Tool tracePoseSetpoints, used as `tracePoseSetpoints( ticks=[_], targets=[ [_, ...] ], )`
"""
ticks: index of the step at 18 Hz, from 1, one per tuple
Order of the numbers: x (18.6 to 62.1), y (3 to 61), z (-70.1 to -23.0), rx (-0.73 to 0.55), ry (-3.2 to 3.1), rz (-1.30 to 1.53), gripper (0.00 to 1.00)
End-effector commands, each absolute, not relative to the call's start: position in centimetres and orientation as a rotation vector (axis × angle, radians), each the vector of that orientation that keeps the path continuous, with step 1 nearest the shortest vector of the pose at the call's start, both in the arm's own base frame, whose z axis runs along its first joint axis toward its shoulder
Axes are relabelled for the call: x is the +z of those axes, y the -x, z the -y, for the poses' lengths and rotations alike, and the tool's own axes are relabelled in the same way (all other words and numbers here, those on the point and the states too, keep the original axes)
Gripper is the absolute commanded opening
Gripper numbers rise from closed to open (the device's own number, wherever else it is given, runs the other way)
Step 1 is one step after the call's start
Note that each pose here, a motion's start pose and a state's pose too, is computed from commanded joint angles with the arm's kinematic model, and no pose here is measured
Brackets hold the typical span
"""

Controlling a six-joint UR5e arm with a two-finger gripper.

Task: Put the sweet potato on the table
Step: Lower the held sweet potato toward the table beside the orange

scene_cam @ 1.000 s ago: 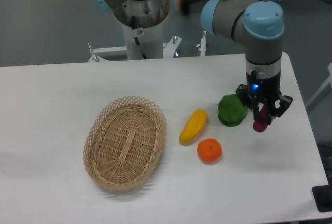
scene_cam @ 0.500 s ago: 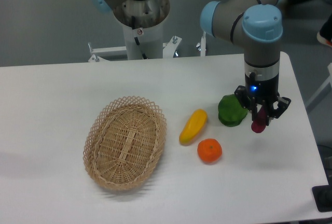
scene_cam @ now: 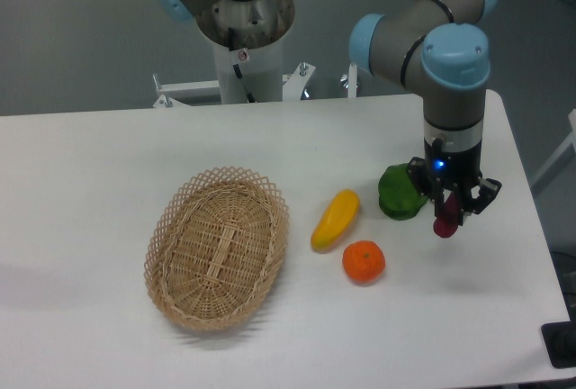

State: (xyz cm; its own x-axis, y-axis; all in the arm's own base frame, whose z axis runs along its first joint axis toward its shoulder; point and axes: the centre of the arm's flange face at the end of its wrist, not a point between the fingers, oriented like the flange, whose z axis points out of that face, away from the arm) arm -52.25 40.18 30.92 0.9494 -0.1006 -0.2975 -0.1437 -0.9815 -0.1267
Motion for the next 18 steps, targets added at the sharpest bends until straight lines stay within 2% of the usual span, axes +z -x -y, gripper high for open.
tracePoseSetpoints(
  ticks=[3, 7, 11, 18],
  targets=[
    [27.9, 52.9, -42.3, 0.458, 2.919, -0.005, 0.28],
    [23.7, 53.0, -46.6, 0.398, 2.895, 0.182, 0.28],
    [21.0, 52.9, -47.9, 0.378, 2.923, 0.157, 0.28],
    [19.7, 52.2, -47.5, 0.368, 2.961, 0.075, 0.30]
  ],
)
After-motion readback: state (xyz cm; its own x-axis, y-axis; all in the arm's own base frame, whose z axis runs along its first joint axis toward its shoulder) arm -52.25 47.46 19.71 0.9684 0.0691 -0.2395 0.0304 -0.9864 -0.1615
